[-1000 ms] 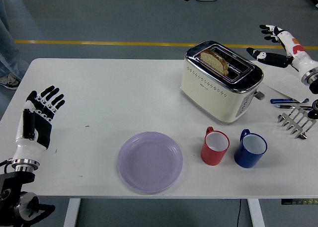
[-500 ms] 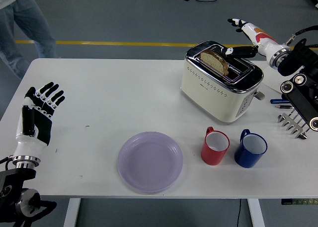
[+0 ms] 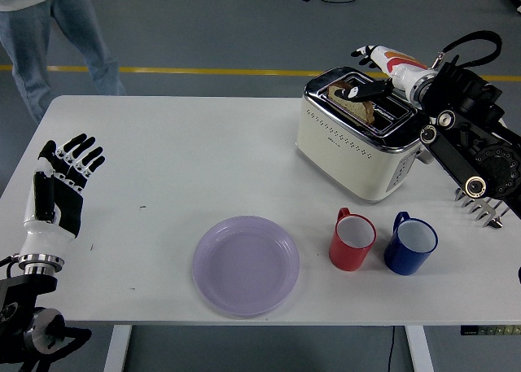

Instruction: Push plate across desktop,pick up the break from the machine,place the break in the plate

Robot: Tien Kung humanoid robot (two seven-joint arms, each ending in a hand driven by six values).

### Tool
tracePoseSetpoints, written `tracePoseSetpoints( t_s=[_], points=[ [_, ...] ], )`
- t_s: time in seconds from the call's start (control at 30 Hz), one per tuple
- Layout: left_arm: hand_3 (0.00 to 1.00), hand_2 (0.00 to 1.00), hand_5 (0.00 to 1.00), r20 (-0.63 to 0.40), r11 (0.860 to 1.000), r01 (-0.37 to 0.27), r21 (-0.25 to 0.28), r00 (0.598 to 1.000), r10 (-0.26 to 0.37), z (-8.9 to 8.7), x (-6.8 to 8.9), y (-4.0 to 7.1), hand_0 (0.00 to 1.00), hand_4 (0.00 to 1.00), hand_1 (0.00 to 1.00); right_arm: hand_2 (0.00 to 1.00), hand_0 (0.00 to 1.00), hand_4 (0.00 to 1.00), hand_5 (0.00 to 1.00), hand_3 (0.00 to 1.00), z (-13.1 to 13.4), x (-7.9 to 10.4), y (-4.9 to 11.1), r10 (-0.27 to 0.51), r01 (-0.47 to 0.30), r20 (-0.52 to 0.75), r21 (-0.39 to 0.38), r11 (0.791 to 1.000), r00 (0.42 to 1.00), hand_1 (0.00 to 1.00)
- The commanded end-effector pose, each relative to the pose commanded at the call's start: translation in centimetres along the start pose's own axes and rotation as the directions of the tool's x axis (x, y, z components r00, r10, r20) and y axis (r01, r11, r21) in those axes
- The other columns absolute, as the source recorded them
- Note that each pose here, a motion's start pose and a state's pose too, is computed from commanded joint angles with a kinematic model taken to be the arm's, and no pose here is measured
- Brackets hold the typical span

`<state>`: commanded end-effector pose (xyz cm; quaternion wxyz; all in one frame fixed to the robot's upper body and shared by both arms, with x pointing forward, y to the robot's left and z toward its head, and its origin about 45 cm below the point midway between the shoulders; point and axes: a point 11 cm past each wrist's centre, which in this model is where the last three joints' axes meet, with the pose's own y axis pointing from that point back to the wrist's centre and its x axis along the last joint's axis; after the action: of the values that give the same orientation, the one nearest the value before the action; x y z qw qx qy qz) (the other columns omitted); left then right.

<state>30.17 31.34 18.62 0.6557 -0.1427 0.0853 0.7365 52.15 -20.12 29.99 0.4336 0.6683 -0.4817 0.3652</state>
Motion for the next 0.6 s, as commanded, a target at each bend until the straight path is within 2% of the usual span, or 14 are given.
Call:
tracePoseSetpoints(
  t_s=[0.1,0.13,0.3,0.33,0.5,0.53,0.6],
  points=[
    [0.676,0.761,0.998,0.001,1.0,0.0,0.002,1.0,0.0,-0.1,0.0,0.0,0.764,0.549,0.744,0.741,0.791,0.904,0.546,0.846,-0.2,-0.5,-0.3,-0.025,0.025,-0.012,-0.015,1.0,1.0,0.747],
    [0.674,0.763,0.998,0.002,1.0,0.0,0.004,1.0,0.0,-0.1,0.1,0.0,0.765,0.546,0.746,0.692,0.748,0.9,0.552,0.822,-0.3,-0.8,-0.4,-0.031,0.03,-0.016,-0.02,0.999,0.999,0.698],
    [0.674,0.763,0.998,0.002,1.0,-0.001,0.012,1.0,0.0,-0.4,0.1,0.1,0.765,0.546,0.746,0.692,0.748,0.9,0.552,0.822,-0.9,-1.6,-0.8,-0.039,0.036,-0.057,-0.049,0.998,0.998,0.698],
    [0.674,0.766,0.998,0.002,1.0,0.0,0.013,1.0,0.0,-0.4,0.1,0.1,0.766,0.546,0.749,0.594,0.596,0.889,0.549,0.748,-1.0,-1.7,-0.8,-0.039,0.035,-0.063,-0.055,0.998,0.997,0.605],
    [0.674,0.766,0.998,0.003,1.0,0.001,0.019,1.0,-0.001,-0.6,0.0,0.2,0.766,0.546,0.749,0.594,0.596,0.889,0.549,0.748,-0.7,-2.3,-1.0,-0.037,0.03,-0.083,-0.093,0.995,0.996,0.605],
    [0.677,0.768,0.998,0.003,1.0,0.0,0.02,1.0,0.0,-0.7,0.1,0.2,0.768,0.543,0.754,0.524,0.445,0.872,0.539,0.698,-0.5,-2.5,-1.1,-0.035,0.025,-0.089,-0.108,0.994,0.995,0.512],
    [0.677,0.768,0.998,0.004,1.0,0.0,0.021,1.0,0.0,-0.7,0.1,0.2,0.768,0.543,0.754,0.524,0.445,0.872,0.539,0.698,-0.3,-2.6,-1.1,-0.031,0.02,-0.091,-0.121,0.992,0.995,0.512]
  ],
)
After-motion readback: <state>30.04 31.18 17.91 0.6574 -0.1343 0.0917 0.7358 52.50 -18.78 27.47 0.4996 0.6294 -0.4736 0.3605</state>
